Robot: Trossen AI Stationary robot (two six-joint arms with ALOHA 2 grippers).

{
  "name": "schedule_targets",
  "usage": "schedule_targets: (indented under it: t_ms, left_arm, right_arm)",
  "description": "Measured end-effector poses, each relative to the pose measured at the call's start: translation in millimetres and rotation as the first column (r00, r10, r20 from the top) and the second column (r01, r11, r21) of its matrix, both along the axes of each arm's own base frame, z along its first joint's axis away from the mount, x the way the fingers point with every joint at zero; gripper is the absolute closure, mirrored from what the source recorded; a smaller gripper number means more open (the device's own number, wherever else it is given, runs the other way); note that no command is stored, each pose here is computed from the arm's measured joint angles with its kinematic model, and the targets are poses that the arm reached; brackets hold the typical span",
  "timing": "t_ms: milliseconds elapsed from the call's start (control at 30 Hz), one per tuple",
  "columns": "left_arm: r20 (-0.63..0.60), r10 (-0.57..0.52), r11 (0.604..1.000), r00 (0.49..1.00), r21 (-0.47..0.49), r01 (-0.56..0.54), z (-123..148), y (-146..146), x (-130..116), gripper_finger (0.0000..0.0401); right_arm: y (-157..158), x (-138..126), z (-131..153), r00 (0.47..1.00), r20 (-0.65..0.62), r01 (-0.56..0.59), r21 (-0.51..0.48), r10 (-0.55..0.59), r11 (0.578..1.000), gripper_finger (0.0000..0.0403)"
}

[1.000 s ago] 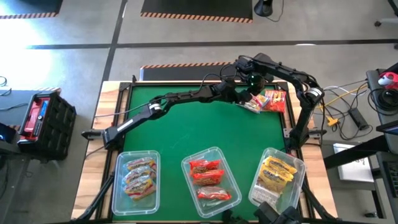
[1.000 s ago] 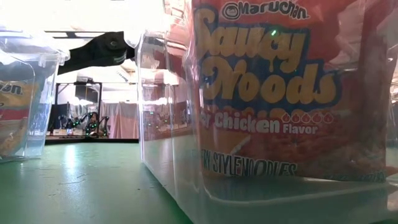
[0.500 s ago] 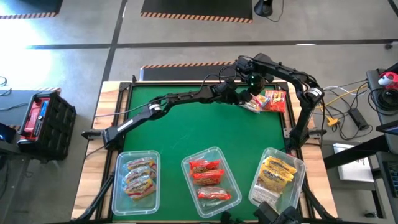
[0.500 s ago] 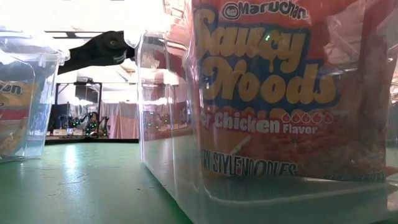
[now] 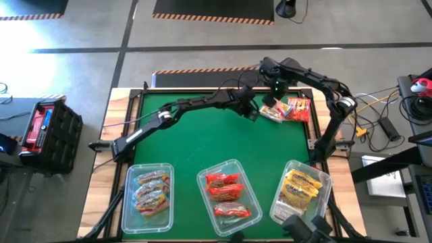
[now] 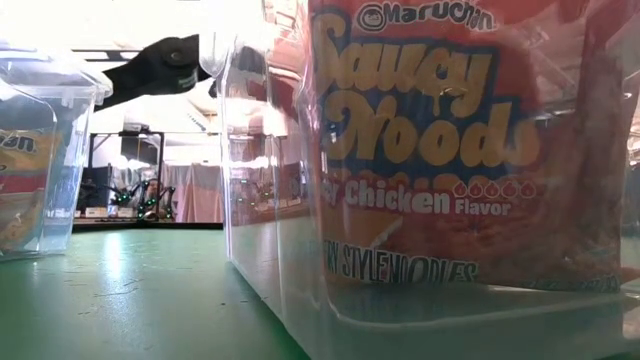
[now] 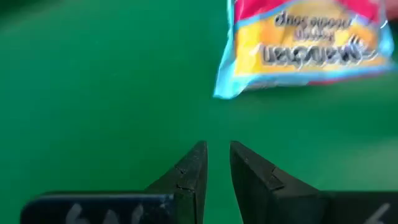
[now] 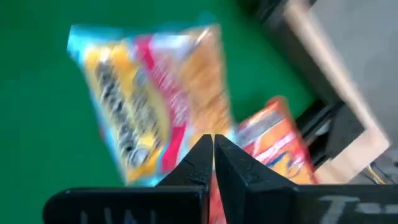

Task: Sort Maruchan noodles
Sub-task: Put the blue noodle pack into the left transparent bin

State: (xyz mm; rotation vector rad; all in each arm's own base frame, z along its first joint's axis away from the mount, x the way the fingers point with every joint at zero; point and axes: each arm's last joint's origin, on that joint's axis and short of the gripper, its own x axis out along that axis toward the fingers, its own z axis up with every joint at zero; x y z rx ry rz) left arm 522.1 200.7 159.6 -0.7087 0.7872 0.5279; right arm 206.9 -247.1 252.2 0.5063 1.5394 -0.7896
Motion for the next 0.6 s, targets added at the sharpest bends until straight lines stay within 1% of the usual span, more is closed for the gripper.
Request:
schedule_targets:
  t_ms: [67, 133, 200, 267, 400, 500, 567, 600]
  left_arm:
    - [-0.011, -0.032, 0.999, 0.999, 0.029, 0.032, 7.7, -3.4, -1.2, 0.0349]
    - [-0.003, -0.072, 0.996, 0.997, 0.058, 0.072, 21.5, -10.5, -1.4, 0.0349]
    - [0.016, -0.112, 0.99, 0.994, 0.091, 0.11, 38.4, -17.0, -2.3, 0.0349]
    - [0.031, -0.128, 0.985, 0.991, 0.117, 0.124, 52.5, -21.2, -3.9, 0.0349]
    - [0.044, -0.13, 0.982, 0.991, 0.144, 0.123, 68.6, -21.8, -8.3, 0.0349]
    - [0.05, -0.13, 0.981, 0.99, 0.154, 0.121, 79.9, -22.2, -12.4, 0.0349]
    - [0.059, -0.135, 0.979, 0.989, 0.164, 0.124, 88.2, -22.9, -15.0, 0.0349]
    - [0.062, -0.139, 0.977, 0.988, 0.17, 0.127, 90.9, -23.0, -15.7, 0.0349]
  right_arm:
    - [-7.7, -4.9, 4.6, 0.998, 0.056, 0.041, -0.067, -0.037, 0.997, 0.0394]
    - [-15.6, -11.0, 5.6, 0.994, 0.084, 0.078, -0.092, -0.07, 0.993, 0.0394]
    - [-21.3, -18.9, 1.0, 0.991, 0.071, 0.116, -0.065, -0.111, 0.991, 0.0394]
    - [-25.6, -25.9, -7.1, 0.988, 0.047, 0.146, -0.027, -0.144, 0.989, 0.0394]
    - [-31.5, -35.3, -23.4, 0.982, 0.002, 0.187, 0.03, -0.187, 0.982, 0.0394]
    - [-26.9, -39.5, -36.0, 0.981, -0.049, 0.193, 0.124, -0.189, 0.973, 0.0394]
    - [-23.9, -41.8, -36.2, 0.979, -0.103, 0.189, 0.134, -0.176, 0.973, 0.0394]
    - [-23.0, -41.9, -34.9, 0.98, -0.105, 0.184, 0.135, -0.17, 0.974, 0.0394]
